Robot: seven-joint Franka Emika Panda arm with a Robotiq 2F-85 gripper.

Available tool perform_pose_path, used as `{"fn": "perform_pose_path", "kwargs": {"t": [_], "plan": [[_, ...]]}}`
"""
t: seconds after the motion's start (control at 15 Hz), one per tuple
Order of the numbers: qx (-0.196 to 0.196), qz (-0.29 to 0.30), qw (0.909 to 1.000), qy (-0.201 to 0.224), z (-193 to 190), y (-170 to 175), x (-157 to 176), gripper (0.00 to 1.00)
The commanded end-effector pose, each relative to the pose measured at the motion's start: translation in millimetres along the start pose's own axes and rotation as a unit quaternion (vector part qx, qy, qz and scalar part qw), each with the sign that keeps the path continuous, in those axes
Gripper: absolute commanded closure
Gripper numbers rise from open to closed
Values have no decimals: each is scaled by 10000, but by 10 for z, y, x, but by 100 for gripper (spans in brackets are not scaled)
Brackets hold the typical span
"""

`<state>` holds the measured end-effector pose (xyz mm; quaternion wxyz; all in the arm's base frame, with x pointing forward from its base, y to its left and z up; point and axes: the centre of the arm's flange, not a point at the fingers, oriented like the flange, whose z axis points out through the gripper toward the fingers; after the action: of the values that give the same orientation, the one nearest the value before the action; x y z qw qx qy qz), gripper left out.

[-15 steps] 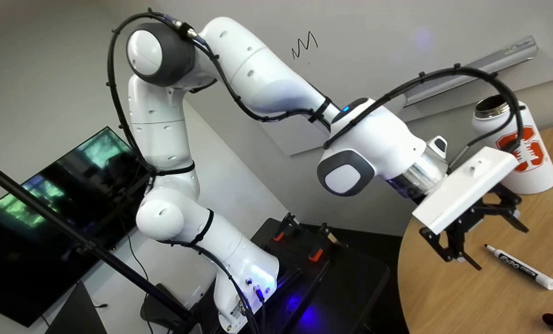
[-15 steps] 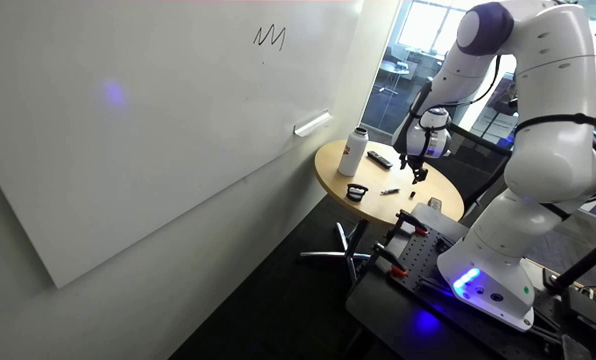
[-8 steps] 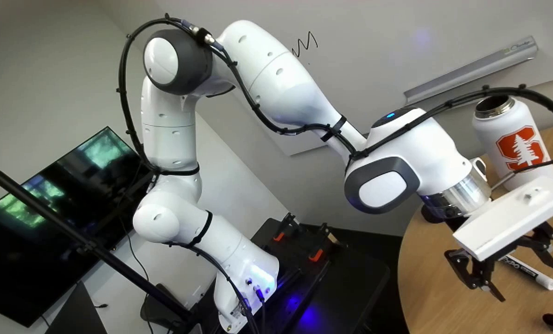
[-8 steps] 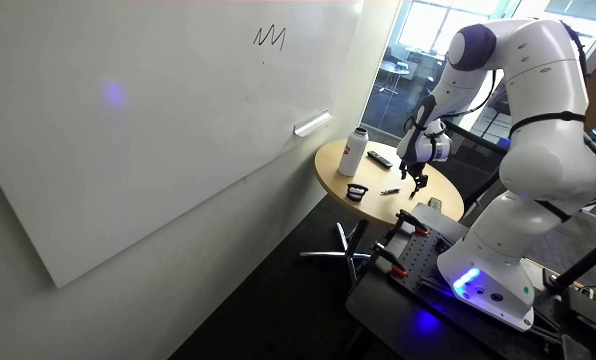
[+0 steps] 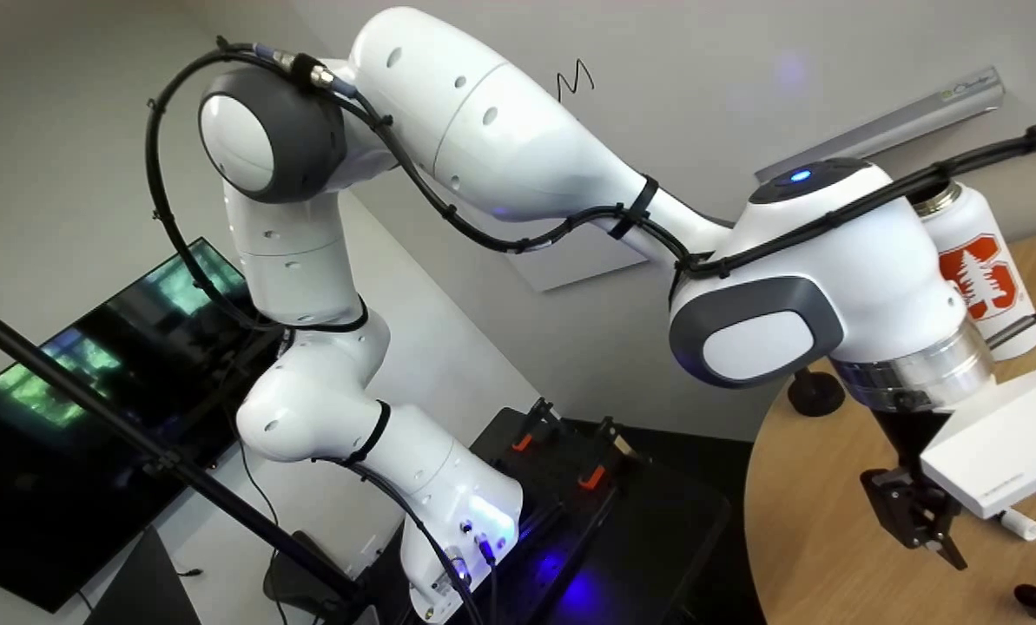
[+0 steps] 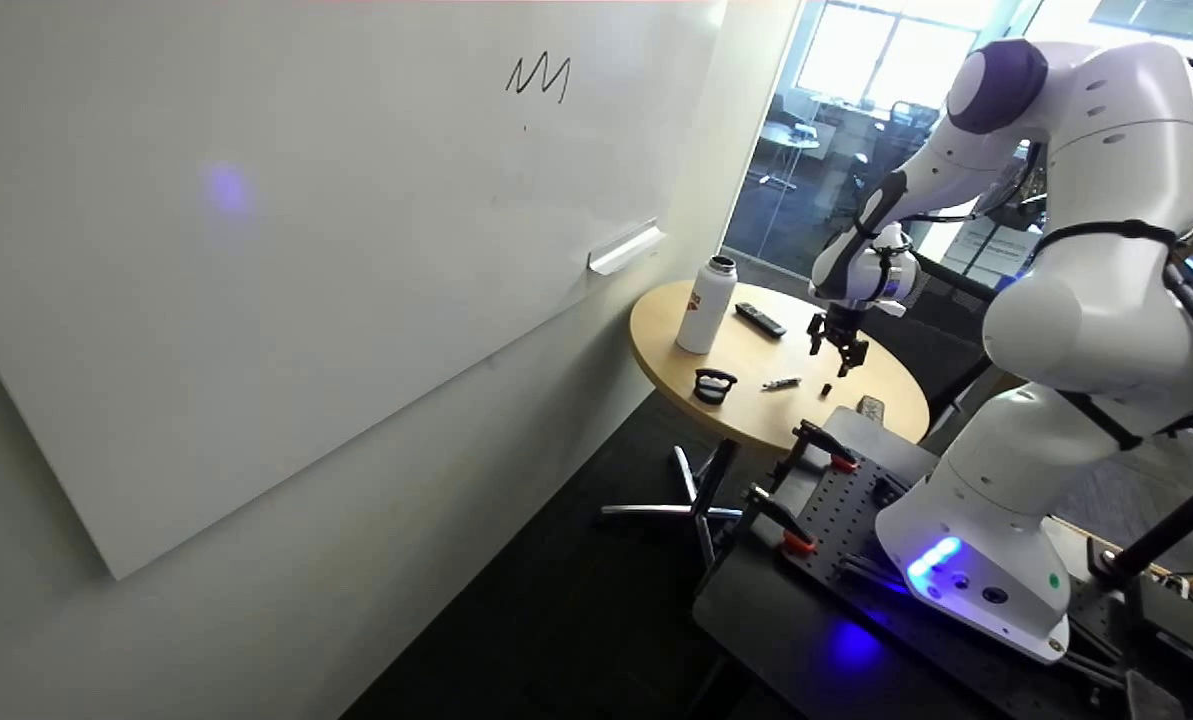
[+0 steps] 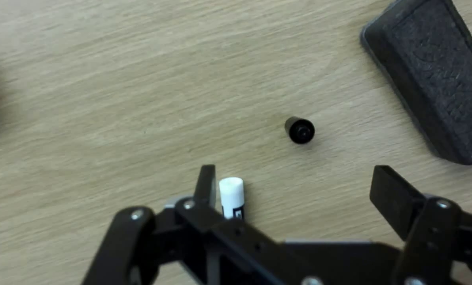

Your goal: Use the marker to write on the board

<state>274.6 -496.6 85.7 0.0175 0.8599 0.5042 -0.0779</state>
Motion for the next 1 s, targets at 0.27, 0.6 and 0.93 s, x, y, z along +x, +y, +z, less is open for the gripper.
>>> {"fn": "perform_pose_path", "kwargs": {"t": [0.27, 0.6, 0.93], "plan": [[-26, -132, 9985, 533, 237, 181, 205, 0], [-159, -109, 9976, 669, 326, 219, 314, 0], [-187, -75, 9978, 625, 377, 312, 301, 0]]}}
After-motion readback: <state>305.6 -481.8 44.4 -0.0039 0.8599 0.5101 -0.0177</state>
